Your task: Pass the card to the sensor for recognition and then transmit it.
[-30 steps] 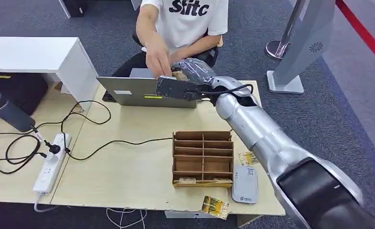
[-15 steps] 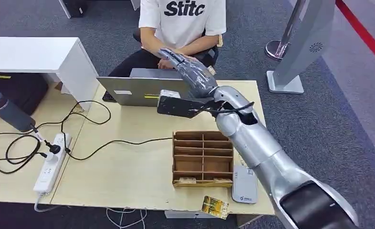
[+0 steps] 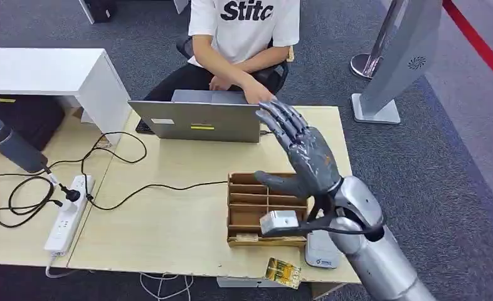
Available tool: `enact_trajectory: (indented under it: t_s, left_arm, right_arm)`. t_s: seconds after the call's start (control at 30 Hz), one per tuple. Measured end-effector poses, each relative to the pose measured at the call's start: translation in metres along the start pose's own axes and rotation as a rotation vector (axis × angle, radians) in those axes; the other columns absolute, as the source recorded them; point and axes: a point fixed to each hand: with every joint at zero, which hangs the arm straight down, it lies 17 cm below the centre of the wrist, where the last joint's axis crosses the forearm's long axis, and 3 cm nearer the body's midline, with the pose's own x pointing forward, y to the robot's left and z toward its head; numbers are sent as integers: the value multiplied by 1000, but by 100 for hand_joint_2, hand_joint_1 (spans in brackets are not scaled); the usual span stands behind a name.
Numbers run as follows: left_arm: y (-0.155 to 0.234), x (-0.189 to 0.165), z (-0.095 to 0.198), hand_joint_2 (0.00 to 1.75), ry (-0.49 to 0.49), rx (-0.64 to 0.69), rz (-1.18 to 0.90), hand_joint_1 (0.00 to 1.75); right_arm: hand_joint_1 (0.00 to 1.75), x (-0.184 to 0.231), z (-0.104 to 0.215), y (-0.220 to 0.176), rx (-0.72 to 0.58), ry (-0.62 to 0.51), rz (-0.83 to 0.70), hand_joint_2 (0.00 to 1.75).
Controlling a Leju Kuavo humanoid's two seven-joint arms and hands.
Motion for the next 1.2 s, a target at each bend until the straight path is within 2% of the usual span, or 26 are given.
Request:
enact_trajectory:
  t_s: [0.23, 0.43, 0.63, 0.83, 1.2]
  left_arm:
    - [2, -4, -1, 175, 14, 8, 45, 0]
    - [4, -5, -1, 175, 20, 14, 73, 0]
    - [5, -6, -1, 175, 25, 17, 99, 0]
    - [6, -7, -1, 175, 27, 19, 109, 0]
    - [7, -8, -1, 175, 30, 19, 121, 0]
  right_arm:
    - [0, -10, 70, 7, 37, 75, 31, 175]
    - [0, -23, 126, 28, 138, 163, 86, 175]
    - [0, -30, 169, 40, 209, 231, 106, 175]
    - [0, -30, 189, 42, 241, 257, 103, 175]
    - [0, -14, 207, 51, 328, 203, 126, 175]
